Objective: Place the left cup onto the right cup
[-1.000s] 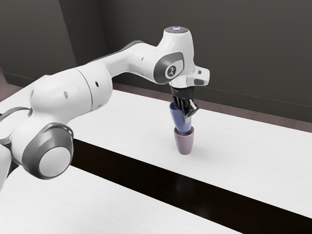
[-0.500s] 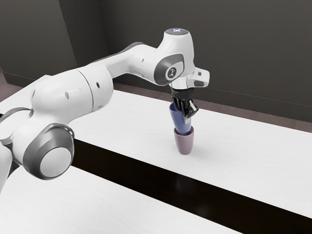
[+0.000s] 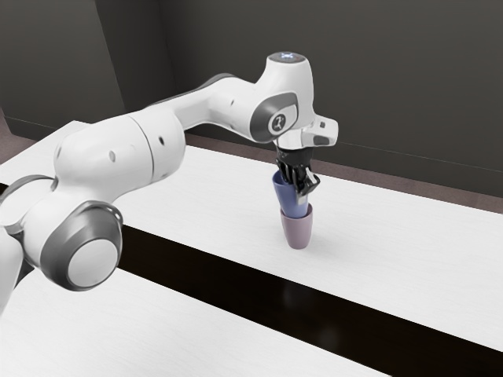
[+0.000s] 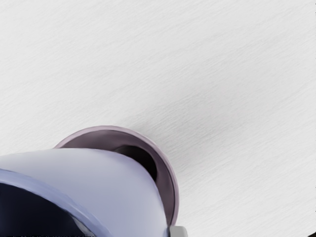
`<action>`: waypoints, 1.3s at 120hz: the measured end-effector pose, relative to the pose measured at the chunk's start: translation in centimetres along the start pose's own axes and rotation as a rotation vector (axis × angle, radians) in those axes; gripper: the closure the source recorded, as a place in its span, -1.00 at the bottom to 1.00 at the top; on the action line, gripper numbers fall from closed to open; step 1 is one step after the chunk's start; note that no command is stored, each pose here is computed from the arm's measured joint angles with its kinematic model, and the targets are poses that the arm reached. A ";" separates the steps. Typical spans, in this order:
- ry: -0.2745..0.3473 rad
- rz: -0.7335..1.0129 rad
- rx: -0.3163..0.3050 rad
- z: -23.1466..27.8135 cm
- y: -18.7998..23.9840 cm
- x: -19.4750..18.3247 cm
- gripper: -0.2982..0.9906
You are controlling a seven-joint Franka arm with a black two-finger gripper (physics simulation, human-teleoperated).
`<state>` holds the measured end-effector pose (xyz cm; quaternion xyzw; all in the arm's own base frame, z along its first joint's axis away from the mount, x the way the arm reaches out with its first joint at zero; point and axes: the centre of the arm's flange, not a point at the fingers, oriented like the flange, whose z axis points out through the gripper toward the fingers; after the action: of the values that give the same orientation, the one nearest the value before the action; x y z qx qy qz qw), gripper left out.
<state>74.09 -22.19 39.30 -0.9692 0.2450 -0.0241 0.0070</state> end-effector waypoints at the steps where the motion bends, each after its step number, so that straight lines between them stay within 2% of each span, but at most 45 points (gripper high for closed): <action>1: 0.000 0.000 0.000 0.0 0.0 0.0 0.50; 23: -0.002 0.000 -0.004 0.1 0.0 0.0 -0.07; 49: 0.000 0.002 -0.007 -0.1 0.1 0.0 -0.37; 104: 0.050 0.007 -0.006 -6.9 0.9 -1.9 -0.52; 156: 0.018 -0.008 -0.025 -11.2 1.1 -7.7 -0.53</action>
<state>66.27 -19.54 50.13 -0.9699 0.2415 -0.0297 -0.0072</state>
